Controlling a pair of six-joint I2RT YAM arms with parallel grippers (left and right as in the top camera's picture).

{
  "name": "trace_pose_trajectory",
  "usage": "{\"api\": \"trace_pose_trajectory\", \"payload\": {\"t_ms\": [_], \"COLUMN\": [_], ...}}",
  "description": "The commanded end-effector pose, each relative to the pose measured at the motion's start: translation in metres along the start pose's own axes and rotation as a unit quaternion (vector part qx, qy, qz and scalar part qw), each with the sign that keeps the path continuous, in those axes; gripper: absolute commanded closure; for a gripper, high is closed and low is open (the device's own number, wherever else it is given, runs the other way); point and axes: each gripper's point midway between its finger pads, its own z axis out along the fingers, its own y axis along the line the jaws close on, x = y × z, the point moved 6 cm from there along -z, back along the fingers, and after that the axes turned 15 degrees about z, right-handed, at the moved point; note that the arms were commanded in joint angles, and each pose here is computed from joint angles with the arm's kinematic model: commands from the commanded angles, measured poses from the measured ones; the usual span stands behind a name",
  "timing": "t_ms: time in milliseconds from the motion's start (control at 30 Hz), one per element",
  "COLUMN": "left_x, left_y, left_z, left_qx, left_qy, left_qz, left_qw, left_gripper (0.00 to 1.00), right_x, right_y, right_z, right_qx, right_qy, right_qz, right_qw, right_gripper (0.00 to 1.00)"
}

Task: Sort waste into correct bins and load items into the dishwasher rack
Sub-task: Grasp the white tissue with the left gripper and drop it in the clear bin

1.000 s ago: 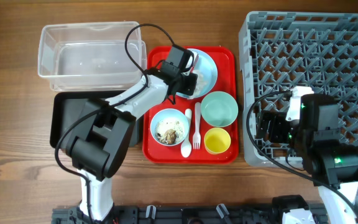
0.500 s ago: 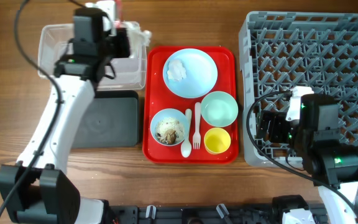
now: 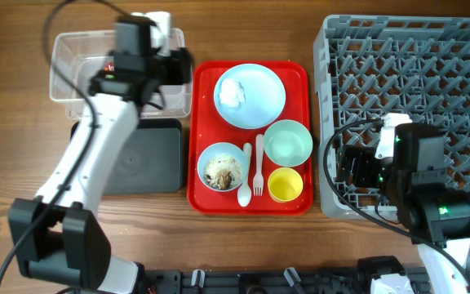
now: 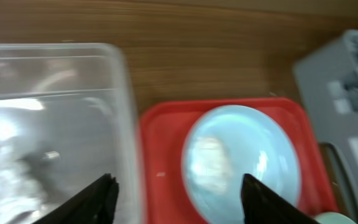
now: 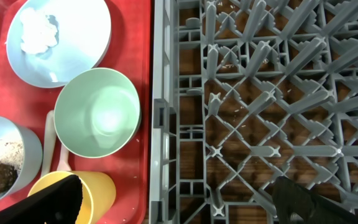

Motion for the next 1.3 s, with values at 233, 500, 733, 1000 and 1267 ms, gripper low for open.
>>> {"api": "trace_pose_trajectory", "payload": {"t_ms": [233,500,733,1000,1267], "left_x": [0.058,0.094,0.064,0.009,0.044], "left_y": [-0.078,-0.080,-0.081,-0.019,0.075], "left_z": [0.117,0.153,0.125,0.019,0.021], "left_qx": [0.032,0.036,0.032,-0.077,-0.144], "left_qy": [0.079,0.122,0.085,0.030,0.094], "left_qz": [0.074,0.076,0.078,0.040,-0.043], "left_qw": [0.994,0.989,0.993,0.996,0.984], "left_gripper": [0.31,0.54,0.96,0.94,0.72], "right_x": [-0.005,-0.003,-0.001,-0.001,-0.001], "right_y": [0.002,0.001,0.000,0.000,0.000], "right_z": [-0.004,-0.004,-0.004,-0.004,-0.004], "right_qx": [0.001,0.003,0.006,0.006,0.005], "right_qy": [-0.008,-0.002,0.001,0.002,0.002], "right_qz": [-0.004,-0.004,-0.004,-0.004,-0.004], "right_qw": [1.000,1.000,1.000,1.000,1.000], "right_gripper": [0.00,0.00,0.00,0.00,0.00]}}
